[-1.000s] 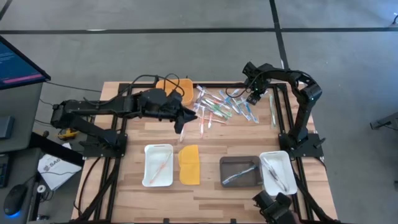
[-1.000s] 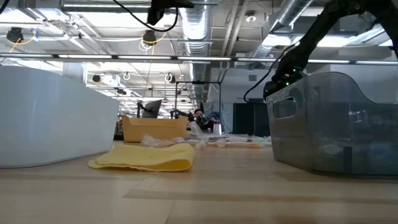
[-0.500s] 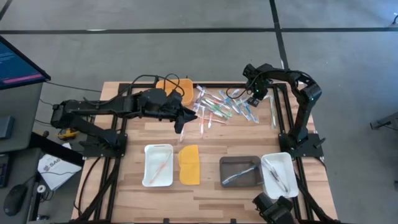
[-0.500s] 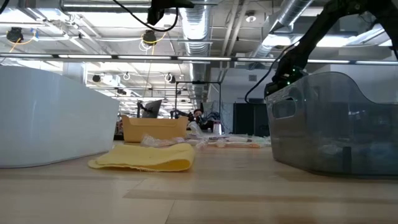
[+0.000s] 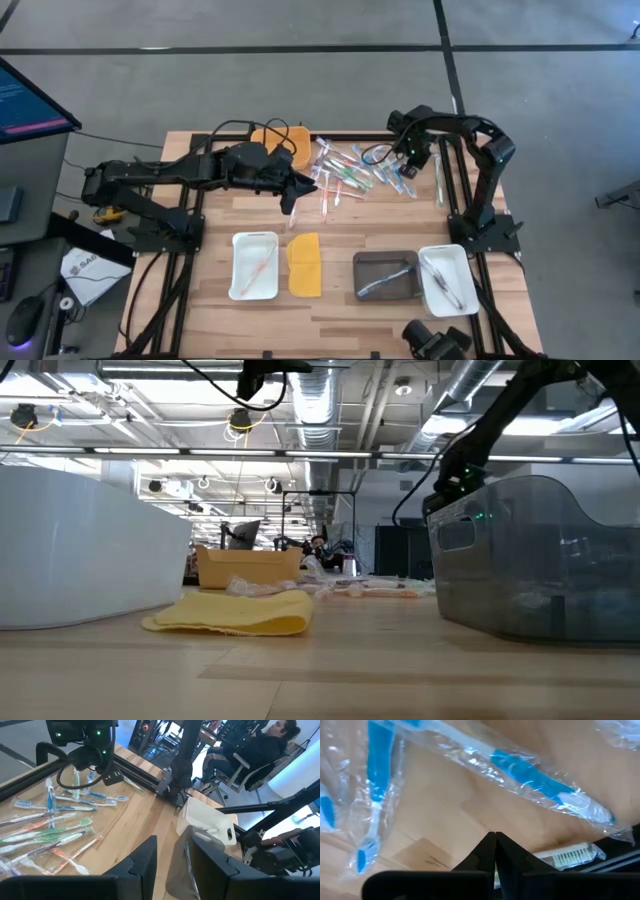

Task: Pick & Place Toothbrushes
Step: Put the blue toothbrush into the black bin

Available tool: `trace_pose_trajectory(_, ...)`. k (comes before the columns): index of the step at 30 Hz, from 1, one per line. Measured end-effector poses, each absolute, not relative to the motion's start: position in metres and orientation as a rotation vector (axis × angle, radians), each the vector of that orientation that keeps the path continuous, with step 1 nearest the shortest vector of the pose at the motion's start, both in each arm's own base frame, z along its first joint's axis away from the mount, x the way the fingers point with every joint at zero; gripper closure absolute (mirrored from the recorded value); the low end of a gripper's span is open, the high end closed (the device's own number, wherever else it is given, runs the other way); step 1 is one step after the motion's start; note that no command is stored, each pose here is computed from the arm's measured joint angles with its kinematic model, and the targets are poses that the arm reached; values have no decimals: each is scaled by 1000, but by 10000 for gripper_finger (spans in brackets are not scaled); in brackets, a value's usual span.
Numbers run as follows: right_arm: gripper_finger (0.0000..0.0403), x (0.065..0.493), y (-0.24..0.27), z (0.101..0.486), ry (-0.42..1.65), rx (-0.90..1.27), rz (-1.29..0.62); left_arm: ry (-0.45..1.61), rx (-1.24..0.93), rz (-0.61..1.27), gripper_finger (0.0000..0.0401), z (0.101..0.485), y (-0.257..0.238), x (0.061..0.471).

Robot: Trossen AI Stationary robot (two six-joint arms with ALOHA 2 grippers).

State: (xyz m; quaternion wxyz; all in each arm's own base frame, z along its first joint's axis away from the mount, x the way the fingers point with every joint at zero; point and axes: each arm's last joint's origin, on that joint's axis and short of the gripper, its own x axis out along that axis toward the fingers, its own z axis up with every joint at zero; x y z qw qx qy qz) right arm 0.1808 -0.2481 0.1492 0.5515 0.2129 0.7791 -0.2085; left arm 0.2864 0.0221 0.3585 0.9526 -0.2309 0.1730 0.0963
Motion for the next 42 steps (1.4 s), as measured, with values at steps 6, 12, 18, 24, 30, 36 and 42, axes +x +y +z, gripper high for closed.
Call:
trace_pose_trajectory(6,399,188,-243,149,1842,476,-476,351,-470,196,293,358,22,286)
trace_pose_trajectory(12,401,188,-244,149,1838,490,-495,353,-473,188,293,358,22,286)
trace_pose_trajectory(18,402,192,-256,161,1708,640,-661,353,-473,189,293,359,22,286)
trace_pose_trajectory(24,402,184,-273,173,1538,928,-930,351,-472,188,293,359,22,286)
trace_pose_trajectory(30,384,157,-284,165,1359,1304,-1222,350,-472,188,293,359,22,287)
trace_pose_trajectory(36,329,142,-284,161,1171,1628,-1495,349,-473,187,293,359,22,287)
trace_pose_trajectory(42,283,163,-283,172,969,1623,-1500,354,-469,174,293,359,18,287)
